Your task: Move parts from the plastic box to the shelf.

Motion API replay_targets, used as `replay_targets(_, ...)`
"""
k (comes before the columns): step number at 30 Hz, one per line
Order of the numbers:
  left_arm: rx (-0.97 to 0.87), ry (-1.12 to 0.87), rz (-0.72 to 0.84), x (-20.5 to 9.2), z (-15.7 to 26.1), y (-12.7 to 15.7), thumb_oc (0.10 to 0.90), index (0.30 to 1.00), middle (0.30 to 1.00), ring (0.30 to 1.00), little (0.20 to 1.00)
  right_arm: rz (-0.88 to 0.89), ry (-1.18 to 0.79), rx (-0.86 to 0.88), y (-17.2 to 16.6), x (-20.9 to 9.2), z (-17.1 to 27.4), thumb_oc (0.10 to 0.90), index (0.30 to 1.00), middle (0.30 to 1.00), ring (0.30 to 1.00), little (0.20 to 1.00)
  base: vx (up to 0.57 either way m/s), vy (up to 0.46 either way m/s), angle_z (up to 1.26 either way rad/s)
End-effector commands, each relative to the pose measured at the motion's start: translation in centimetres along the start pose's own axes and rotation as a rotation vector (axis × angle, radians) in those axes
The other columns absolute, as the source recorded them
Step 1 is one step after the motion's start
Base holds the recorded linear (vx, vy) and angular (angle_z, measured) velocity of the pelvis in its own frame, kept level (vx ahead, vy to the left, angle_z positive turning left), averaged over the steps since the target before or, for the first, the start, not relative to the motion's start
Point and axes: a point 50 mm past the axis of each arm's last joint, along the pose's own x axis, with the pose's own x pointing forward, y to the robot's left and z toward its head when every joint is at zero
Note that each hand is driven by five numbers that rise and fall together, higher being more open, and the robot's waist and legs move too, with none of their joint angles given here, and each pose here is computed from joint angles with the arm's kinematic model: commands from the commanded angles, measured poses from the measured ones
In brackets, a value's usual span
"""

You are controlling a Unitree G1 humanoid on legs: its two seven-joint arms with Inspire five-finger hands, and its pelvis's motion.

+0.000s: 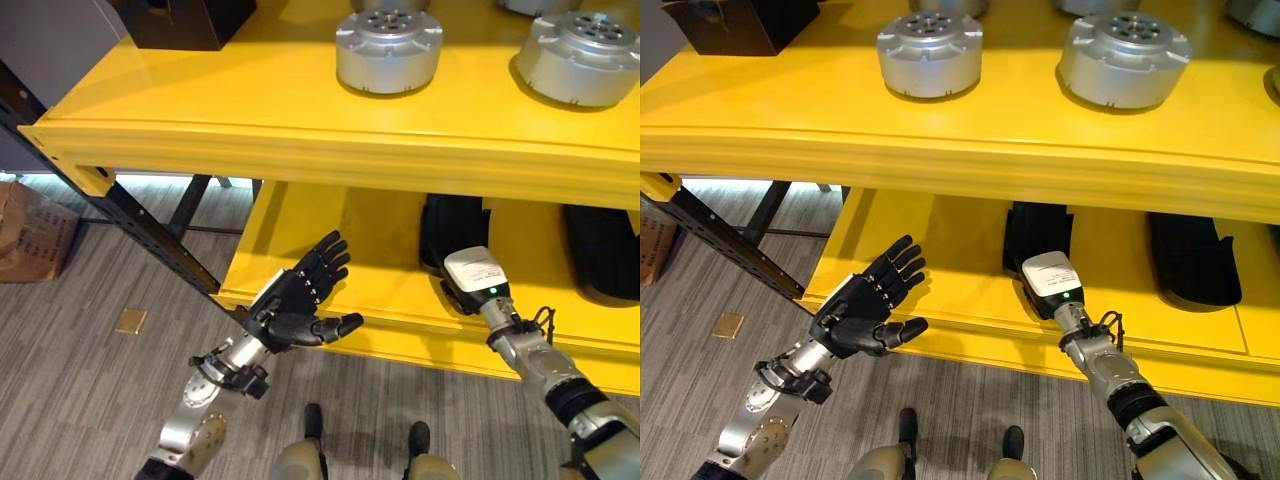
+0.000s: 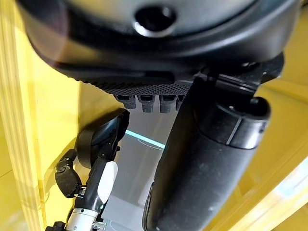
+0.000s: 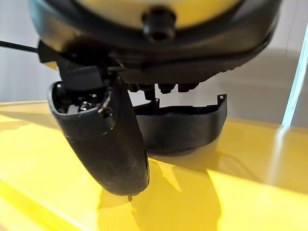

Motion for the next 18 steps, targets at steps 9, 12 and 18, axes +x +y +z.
replay_targets(9, 0.046, -0.243, -0.125, 1.14, 4.32, -1.61, 0.9, 1.0, 1.0, 1.0, 1.0, -0.073, -0.006, -0.06, -2.01, 0.86, -0.93, 0.9, 1.0, 1.0, 1.0, 1.0, 0.0, 0.0, 0.0)
replay_targets(12, 0.05, -0.237, -0.127, 1.12, 4.25, -1.59, 0.9, 1.0, 1.0, 1.0, 1.0, -0.065, -0.005, -0.053, -1.92, 0.81, -0.83, 0.9, 1.0, 1.0, 1.0, 1.0, 0.0, 0.0, 0.0)
replay_targets(18, 0.054, -0.237, -0.127, 1.22, 4.23, -1.67, 0.9, 1.0, 1.0, 1.0, 1.0, -0.067, -0.031, -0.021, -1.84, 0.7, -0.42, 0.9, 1.0, 1.0, 1.0, 1.0, 0.0, 0.0, 0.0)
